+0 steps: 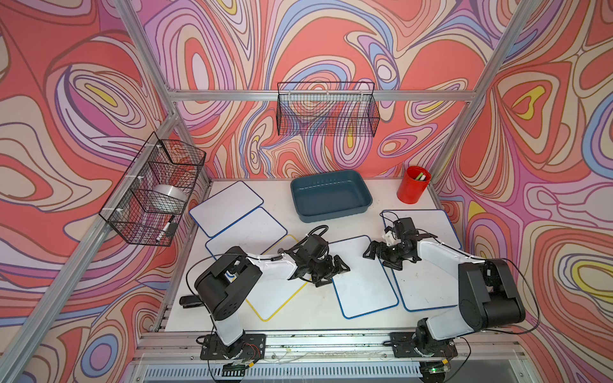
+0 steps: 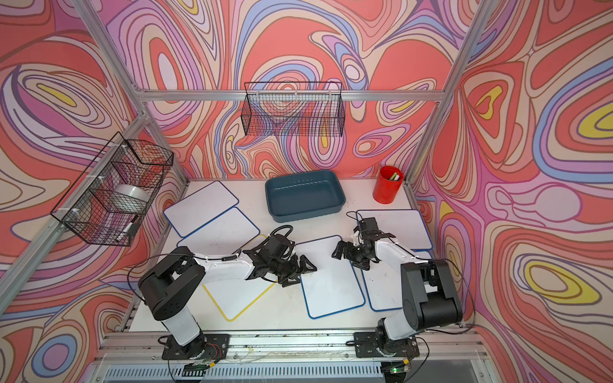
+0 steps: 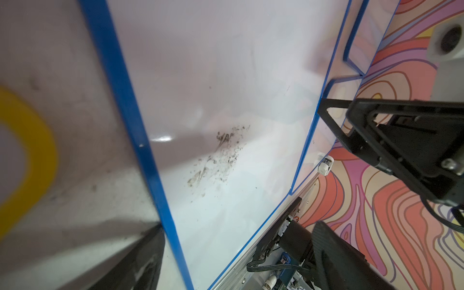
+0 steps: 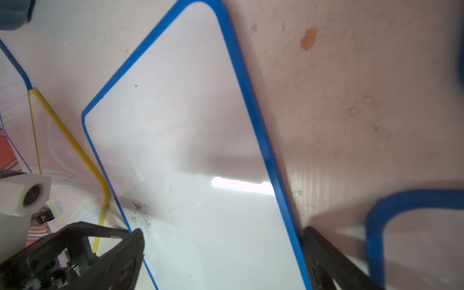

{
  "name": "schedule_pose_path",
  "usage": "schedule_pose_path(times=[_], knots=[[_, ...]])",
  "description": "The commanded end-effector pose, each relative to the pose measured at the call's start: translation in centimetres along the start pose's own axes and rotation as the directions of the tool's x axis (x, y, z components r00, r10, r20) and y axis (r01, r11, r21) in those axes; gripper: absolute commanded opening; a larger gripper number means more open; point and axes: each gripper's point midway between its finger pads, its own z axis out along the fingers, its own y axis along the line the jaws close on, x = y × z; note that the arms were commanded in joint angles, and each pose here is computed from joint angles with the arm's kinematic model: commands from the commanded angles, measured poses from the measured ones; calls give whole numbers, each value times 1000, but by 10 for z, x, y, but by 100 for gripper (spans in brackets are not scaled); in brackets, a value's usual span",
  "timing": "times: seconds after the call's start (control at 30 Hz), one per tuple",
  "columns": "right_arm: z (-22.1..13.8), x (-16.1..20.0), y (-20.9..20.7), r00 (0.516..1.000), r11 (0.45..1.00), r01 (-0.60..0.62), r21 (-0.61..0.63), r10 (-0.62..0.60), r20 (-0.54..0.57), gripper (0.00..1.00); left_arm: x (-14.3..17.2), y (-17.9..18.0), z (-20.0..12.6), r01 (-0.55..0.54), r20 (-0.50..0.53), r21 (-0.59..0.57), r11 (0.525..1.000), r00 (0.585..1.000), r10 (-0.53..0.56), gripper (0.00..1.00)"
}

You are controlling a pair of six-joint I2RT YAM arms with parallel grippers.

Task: Put the whiteboard into the storage box
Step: Pick up the whiteboard at the center of the board.

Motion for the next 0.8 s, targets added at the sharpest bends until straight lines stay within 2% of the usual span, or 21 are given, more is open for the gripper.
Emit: schedule_pose_path(times=[0.0,0.47,0.77], knots=[[-14,25,52,994,970,-3,-243,-23,-105,98,-7,26,8,-16,44,-80,997,999,19,88],[-30,25,85,993,911,-4,-411,-47,-112,99,-10,28,6,-29,53,-88,996,998,33,88],[-27,33,87,986,894,-26,-447,-49,-157,94,-14,32,5,-19,67,-86,996,997,25,88]])
